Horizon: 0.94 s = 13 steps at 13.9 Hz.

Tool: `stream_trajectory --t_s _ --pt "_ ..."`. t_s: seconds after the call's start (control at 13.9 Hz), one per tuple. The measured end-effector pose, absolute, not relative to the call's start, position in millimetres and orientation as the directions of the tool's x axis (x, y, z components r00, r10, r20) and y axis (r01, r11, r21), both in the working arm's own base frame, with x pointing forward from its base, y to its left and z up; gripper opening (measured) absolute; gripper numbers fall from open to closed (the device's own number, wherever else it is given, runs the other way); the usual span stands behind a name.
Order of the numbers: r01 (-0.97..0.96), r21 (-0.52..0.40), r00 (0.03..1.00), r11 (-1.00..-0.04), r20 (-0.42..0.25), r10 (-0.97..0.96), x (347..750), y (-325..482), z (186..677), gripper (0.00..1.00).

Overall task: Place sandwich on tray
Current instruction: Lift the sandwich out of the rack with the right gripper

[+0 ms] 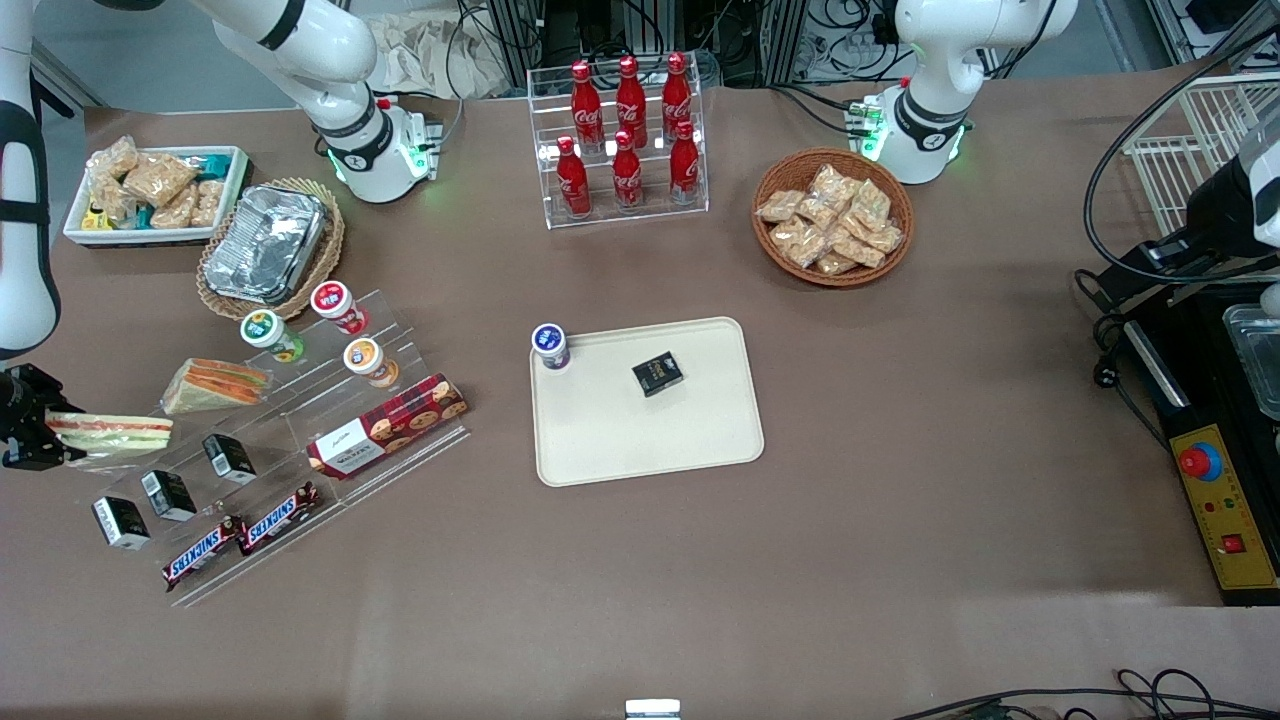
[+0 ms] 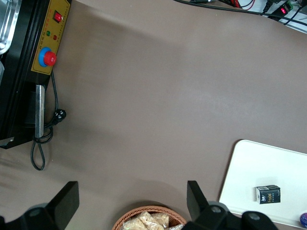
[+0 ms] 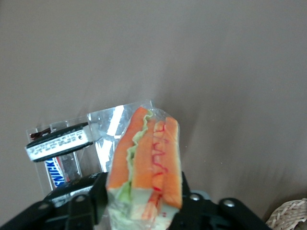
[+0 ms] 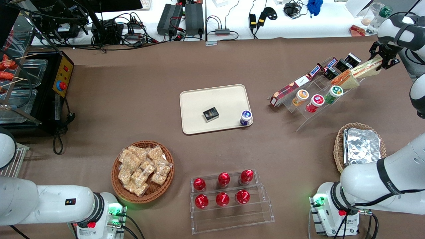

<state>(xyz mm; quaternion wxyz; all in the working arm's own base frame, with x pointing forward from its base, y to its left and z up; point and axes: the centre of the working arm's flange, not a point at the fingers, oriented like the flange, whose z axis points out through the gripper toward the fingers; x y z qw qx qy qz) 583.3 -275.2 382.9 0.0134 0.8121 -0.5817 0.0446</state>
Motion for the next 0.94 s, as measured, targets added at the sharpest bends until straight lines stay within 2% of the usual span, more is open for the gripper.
stream_trajectory --t_s 0.07,0.14,0.43,0.65,0.94 --pt "-0.941 -0.036 0.331 -0.336 0.094 -0.939 584.8 -275.2 389.9 0.44" --pt "-0.934 -0.036 0.352 -0.357 0.097 -0.931 586.5 -275.1 400.4 0.38" --pt "-0.855 0.000 0.517 -0.518 0.070 -0.853 592.7 -271.9 464.9 0.33" --pt "-0.757 0.007 0.652 -0.653 0.077 -0.755 595.1 -269.9 494.7 0.19" --pt "-0.599 0.006 0.799 -0.800 0.070 -0.598 606.6 -235.0 523.4 0.19"
